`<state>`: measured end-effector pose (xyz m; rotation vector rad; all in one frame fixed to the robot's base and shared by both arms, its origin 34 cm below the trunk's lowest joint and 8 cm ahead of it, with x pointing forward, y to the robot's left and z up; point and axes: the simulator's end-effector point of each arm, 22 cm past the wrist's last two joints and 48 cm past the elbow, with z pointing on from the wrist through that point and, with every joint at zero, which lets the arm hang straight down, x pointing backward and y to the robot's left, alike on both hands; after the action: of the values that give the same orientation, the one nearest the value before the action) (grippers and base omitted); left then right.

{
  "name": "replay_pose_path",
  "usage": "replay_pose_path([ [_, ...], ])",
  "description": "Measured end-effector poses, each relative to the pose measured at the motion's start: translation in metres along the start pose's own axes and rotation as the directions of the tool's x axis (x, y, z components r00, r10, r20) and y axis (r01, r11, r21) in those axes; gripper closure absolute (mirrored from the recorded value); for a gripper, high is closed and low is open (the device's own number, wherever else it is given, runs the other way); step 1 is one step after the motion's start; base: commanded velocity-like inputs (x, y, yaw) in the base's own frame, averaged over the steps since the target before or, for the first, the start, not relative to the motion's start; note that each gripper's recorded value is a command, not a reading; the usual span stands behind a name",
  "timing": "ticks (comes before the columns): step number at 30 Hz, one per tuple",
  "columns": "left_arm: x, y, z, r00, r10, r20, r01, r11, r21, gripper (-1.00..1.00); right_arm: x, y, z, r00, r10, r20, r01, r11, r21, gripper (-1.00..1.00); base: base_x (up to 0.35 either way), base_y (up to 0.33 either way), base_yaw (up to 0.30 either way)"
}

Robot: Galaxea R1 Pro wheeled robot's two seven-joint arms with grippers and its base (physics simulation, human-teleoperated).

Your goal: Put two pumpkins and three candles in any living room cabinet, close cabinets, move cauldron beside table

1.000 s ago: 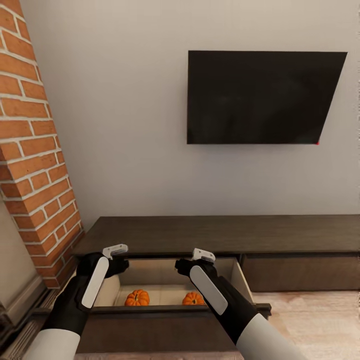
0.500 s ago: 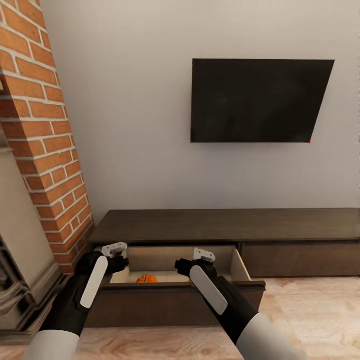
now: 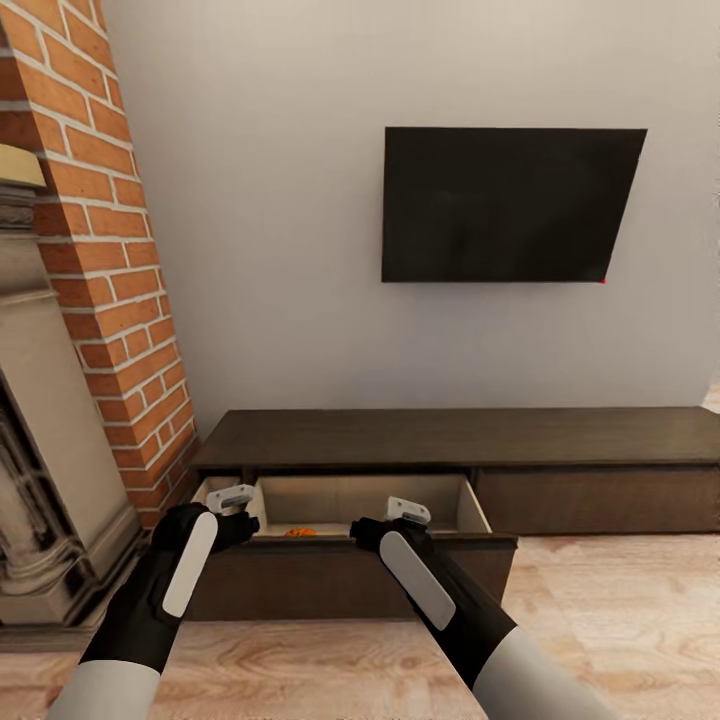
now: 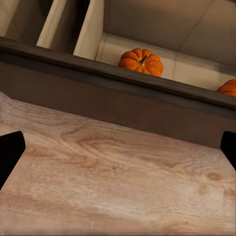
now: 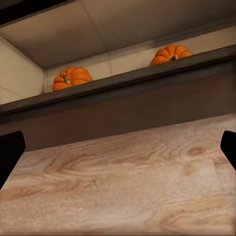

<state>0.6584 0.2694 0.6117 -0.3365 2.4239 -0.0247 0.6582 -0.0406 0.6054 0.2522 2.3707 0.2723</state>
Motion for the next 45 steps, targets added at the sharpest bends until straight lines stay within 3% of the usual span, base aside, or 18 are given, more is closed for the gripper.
replay_pose_path([
  [45,0.077,0.014,0.059,1.000,0.004,-0.005,-0.004,1.000,-0.002,-1.00,0.079,-0.027,0.052,1.000,0.003,-0.009,-0.003,1.000,-0.002,-1.00,-0.029,0.000,0.000],
])
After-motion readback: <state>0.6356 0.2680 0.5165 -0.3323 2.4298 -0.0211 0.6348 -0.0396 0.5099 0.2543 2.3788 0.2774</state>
